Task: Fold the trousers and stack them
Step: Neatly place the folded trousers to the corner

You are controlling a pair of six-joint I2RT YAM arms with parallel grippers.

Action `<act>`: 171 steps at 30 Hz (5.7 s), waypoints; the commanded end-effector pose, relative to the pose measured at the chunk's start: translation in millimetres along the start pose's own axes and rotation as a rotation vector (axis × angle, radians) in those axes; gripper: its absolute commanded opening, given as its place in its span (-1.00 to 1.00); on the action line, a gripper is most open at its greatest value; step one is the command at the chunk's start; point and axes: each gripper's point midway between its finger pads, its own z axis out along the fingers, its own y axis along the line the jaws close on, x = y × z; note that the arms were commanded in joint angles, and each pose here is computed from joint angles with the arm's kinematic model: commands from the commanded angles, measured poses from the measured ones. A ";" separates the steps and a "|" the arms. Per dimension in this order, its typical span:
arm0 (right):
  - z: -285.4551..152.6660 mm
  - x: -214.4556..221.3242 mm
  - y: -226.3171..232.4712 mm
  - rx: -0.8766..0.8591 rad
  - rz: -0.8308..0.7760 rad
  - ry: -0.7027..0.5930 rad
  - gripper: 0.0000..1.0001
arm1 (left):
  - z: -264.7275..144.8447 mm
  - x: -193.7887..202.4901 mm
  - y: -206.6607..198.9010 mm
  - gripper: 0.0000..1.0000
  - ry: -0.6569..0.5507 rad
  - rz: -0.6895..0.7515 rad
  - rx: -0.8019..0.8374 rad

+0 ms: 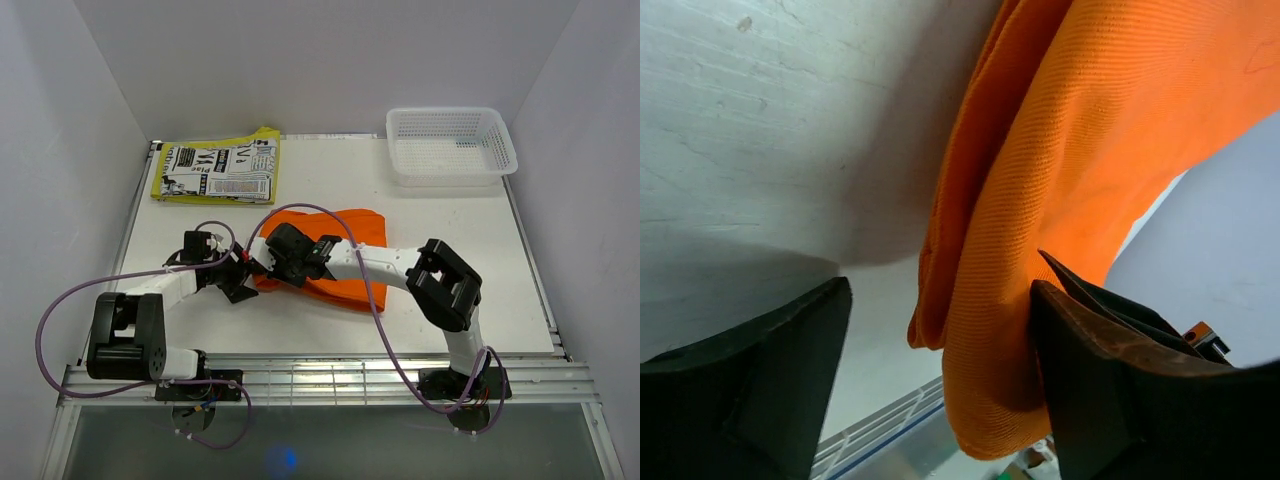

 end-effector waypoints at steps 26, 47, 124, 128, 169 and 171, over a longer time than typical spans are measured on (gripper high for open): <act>-162.1 60.1 -120.2 0.038 0.662 -0.213 0.93 | 1.3 14.8 -20.9 -1.00 -0.019 -0.070 0.140; -137.2 199.8 -18.7 -0.310 1.728 -0.196 0.86 | -3.3 -2.2 -64.9 -1.00 -0.023 -0.055 0.222; -93.0 -173.2 -329.1 0.477 0.378 -0.829 -0.85 | -222.9 -441.0 -171.0 -1.00 -1.211 0.935 -0.231; -38.1 -164.8 -321.1 0.467 0.383 -0.808 -0.85 | -208.7 -452.6 -129.4 -1.00 -1.184 0.907 -0.263; -14.4 -78.7 -350.2 0.595 0.425 -0.595 0.47 | -215.8 -475.9 -66.1 0.57 -0.916 0.953 -0.375; -18.9 -76.7 -355.6 0.594 0.427 -0.594 0.55 | -208.0 -472.7 -71.9 0.58 -0.896 0.956 -0.314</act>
